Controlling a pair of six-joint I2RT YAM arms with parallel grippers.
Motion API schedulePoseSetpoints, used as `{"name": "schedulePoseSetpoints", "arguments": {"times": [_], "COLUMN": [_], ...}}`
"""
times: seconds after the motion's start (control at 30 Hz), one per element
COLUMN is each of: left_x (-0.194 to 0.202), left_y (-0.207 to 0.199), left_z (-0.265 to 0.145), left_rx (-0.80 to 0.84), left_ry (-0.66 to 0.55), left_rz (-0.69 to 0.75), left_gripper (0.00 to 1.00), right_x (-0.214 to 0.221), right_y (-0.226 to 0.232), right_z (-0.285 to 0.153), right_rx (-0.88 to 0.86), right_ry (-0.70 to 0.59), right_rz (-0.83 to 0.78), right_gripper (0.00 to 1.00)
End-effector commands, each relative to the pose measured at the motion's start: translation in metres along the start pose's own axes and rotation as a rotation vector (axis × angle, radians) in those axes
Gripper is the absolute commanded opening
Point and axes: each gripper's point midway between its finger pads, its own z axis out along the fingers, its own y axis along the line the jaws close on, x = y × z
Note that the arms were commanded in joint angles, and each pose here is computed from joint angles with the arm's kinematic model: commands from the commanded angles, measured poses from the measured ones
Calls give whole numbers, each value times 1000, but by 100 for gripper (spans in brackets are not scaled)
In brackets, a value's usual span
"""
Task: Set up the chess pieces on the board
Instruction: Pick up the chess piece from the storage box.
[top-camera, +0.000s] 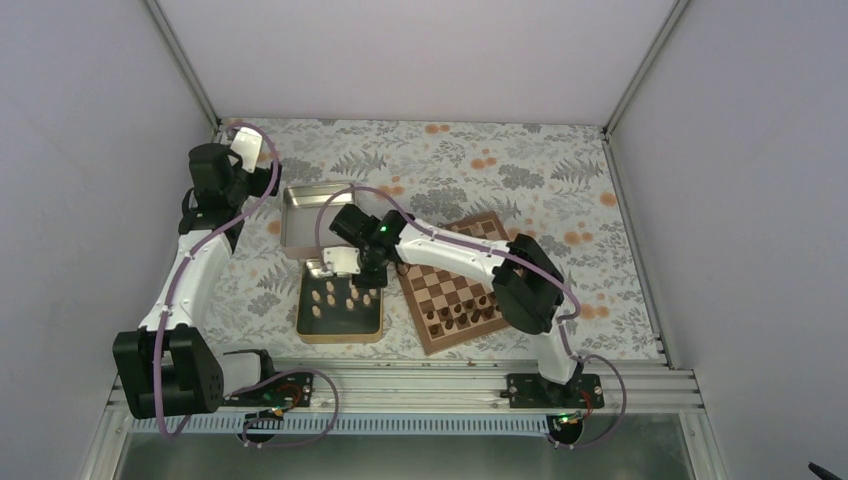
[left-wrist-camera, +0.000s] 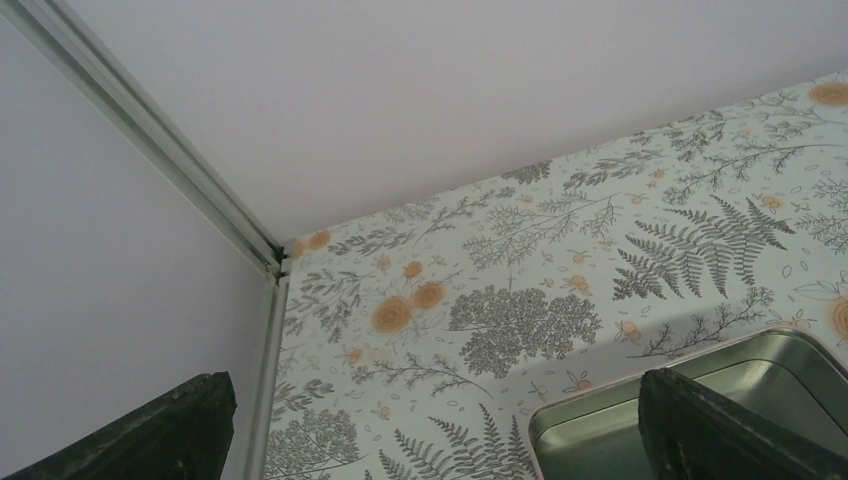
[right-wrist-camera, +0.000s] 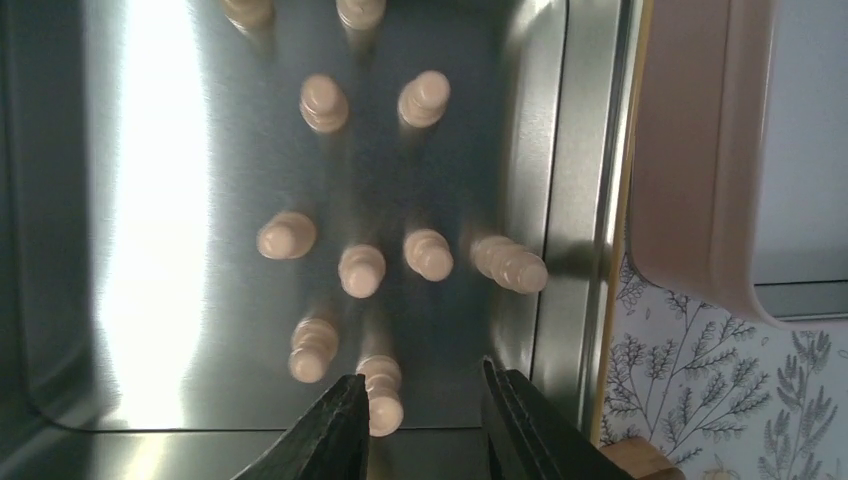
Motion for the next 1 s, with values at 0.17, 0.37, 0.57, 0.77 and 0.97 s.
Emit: {"name": "schedulePoseSetpoints", "arguments": {"times": [0.17, 0.37, 0.57, 0.77, 0.97], "left_x": [-8, -9, -9, -9, -7], "left_y": [6, 8, 9, 16, 16], "left_z": [-5, -6, -7, -7, -8], "left_rx": [-20, -27, -35, -69, -73], "left_ry": [-40, -42, -42, -43, -46], "left_rz": [-18, -18, -16, -19, -17], "left_gripper": [100, 100, 100, 100, 100], "right_x": [-7, -11, -14, -17, -16], "right_y": [-2, 9, 18, 24, 23], "right_z": [-19, -32, -25, -14, 1], "right_rx": [138, 165, 124, 78, 60], "right_ry": [-110, -185, -198, -203, -182], "right_rz": [-321, -574, -805, -986, -1110], "right_gripper": [41, 41, 38, 39, 36]}}
